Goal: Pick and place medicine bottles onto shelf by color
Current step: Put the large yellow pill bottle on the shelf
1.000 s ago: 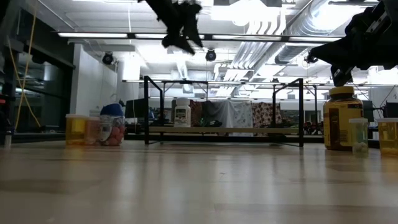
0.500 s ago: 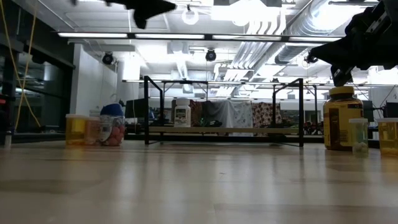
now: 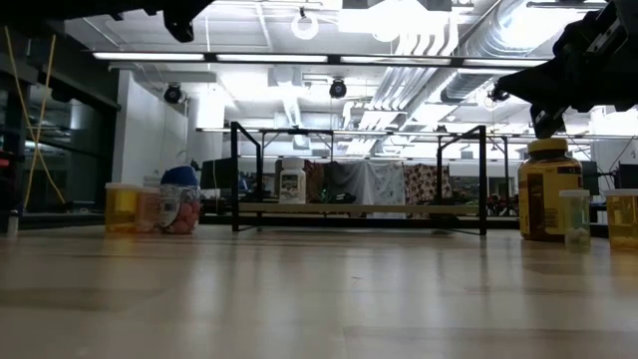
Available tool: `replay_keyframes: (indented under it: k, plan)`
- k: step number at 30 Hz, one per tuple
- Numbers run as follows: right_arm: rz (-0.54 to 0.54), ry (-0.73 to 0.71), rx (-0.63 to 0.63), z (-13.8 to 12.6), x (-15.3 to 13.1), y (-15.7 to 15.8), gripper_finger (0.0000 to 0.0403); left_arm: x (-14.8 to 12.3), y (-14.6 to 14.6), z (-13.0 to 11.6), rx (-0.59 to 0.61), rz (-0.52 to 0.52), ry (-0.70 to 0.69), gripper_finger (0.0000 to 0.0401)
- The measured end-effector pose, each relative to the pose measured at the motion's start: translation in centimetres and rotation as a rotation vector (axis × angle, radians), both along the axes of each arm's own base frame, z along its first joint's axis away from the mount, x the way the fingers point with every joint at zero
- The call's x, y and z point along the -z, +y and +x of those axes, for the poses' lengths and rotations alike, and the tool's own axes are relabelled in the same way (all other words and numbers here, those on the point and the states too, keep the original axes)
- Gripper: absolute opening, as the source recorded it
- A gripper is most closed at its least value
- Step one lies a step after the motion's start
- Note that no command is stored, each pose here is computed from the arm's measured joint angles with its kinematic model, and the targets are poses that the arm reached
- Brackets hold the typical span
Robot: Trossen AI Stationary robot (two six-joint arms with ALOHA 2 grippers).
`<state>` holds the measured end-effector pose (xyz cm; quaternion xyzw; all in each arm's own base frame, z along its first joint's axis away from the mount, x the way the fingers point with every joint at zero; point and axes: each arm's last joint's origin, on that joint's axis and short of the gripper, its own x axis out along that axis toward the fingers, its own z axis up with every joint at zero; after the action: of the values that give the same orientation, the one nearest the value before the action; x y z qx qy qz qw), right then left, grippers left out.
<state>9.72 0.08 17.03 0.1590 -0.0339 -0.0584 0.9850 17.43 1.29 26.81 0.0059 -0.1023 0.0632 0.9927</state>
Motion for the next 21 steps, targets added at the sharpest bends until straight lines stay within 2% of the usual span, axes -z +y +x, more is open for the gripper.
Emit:
replay_keyframes:
  k: [4, 7, 9, 13, 17, 21]
  plan:
    - [-0.025, -0.008, 0.030, 0.0, -0.1, -0.1, 0.0000, 0.0, -0.1, 0.0, 0.022, 0.005, 0.001, 0.0217]
    - [-0.003, -0.084, 0.093, -0.1, -0.8, -0.3, 0.0000, 0.0, 0.0, 0.0, 0.022, 0.005, 0.004, 0.0217]
    - [0.037, -0.175, 0.067, -0.2, -1.6, -0.2, 0.0000, 0.0, 0.0, 0.0, 0.018, 0.012, 0.008, 0.0217]
    - [0.068, -0.319, -0.062, -0.4, -3.1, 0.1, 0.0000, 0.0, 0.0, 0.0, 0.008, 0.030, 0.009, 0.0217]
    - [0.086, -0.282, -0.040, -0.1, -4.4, 0.1, 0.0003, 0.0, 0.0, 0.0, 0.006, 0.029, 0.009, 0.0217]
    - [0.064, -0.123, 0.052, 0.7, -5.7, -0.1, 0.0034, 0.0, 0.0, 0.0, -0.002, 0.027, 0.009, 0.0217]
